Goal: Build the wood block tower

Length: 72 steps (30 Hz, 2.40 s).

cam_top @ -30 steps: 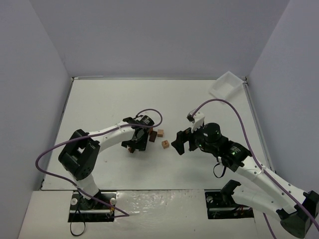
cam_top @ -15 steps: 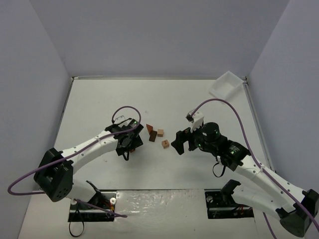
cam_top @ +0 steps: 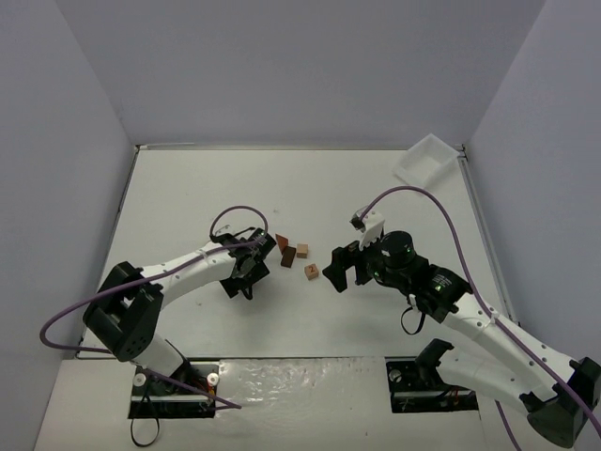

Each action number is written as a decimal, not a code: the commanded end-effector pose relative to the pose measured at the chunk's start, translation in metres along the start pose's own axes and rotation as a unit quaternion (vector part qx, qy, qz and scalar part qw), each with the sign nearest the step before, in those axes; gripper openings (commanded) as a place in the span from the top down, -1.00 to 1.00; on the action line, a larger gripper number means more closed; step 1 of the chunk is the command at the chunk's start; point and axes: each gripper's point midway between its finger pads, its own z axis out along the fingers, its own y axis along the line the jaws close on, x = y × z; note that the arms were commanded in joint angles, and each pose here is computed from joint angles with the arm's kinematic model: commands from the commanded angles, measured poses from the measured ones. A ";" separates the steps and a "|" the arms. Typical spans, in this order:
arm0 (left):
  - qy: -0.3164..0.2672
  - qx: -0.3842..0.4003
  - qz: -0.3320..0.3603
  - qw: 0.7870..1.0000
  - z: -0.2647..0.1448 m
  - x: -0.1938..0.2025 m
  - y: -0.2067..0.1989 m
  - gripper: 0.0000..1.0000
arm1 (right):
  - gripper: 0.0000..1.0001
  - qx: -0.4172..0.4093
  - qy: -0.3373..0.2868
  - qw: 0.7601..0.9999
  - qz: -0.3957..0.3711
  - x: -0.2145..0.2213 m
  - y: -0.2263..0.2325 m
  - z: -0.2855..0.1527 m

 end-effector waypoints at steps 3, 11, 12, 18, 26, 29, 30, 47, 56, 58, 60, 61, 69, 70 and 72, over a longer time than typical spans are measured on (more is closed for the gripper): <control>-0.015 0.009 -0.017 1.000 0.001 -0.018 -0.017 -0.14 | -0.97 0.002 -0.028 1.000 -0.004 -0.013 -0.001 -0.004; -0.011 0.008 -0.002 1.000 0.008 -0.022 -0.022 -0.02 | -0.97 0.004 -0.027 1.000 -0.004 -0.013 -0.001 -0.004; -0.010 0.010 -0.001 1.000 0.008 -0.022 -0.023 -0.01 | -0.97 0.004 -0.028 1.000 -0.004 -0.013 -0.001 -0.004; -0.007 0.009 0.003 1.000 0.009 -0.023 -0.026 0.11 | -0.97 0.006 -0.027 1.000 -0.004 -0.013 -0.002 -0.004; 0.000 0.007 0.003 1.000 0.011 -0.022 -0.025 0.21 | -0.98 0.008 -0.026 1.000 -0.004 -0.012 -0.003 -0.003; 0.003 0.005 0.001 1.000 0.012 -0.020 -0.023 0.21 | -0.98 0.009 -0.026 1.000 -0.004 -0.012 -0.003 -0.003; 0.003 0.005 0.001 1.000 0.012 -0.020 -0.023 0.21 | -0.98 0.009 -0.026 1.000 -0.004 -0.012 -0.003 -0.003; 0.001 0.019 0.018 1.000 0.003 -0.026 -0.024 0.89 | -0.98 0.009 -0.029 1.000 -0.004 -0.014 -0.003 -0.004; -0.059 0.085 0.164 0.981 -0.059 -0.080 -0.057 1.00 | -0.98 0.019 -0.040 0.999 -0.004 -0.024 -0.005 -0.008; -0.066 0.081 0.230 0.968 -0.066 -0.092 -0.059 1.00 | -0.99 0.028 -0.045 0.999 -0.003 -0.028 -0.008 -0.009; -0.082 0.097 0.264 0.956 -0.082 -0.112 -0.072 1.00 | -1.00 0.034 -0.048 0.998 -0.003 -0.032 -0.010 -0.011; -0.079 0.103 0.299 0.945 -0.082 -0.116 -0.076 1.00 | -1.00 0.038 -0.051 0.998 -0.003 -0.035 -0.011 -0.011; -0.072 0.116 0.417 0.898 -0.073 -0.170 -0.094 1.00 | -1.00 0.065 -0.048 0.997 -0.003 -0.040 -0.024 -0.012; -0.067 0.111 0.433 0.892 -0.066 -0.174 -0.094 1.00 | -1.00 0.067 -0.047 0.997 -0.001 -0.039 -0.025 -0.012; -0.058 0.097 0.469 0.876 -0.053 -0.179 -0.091 1.00 | -1.00 0.072 -0.045 0.996 0.002 -0.038 -0.028 -0.013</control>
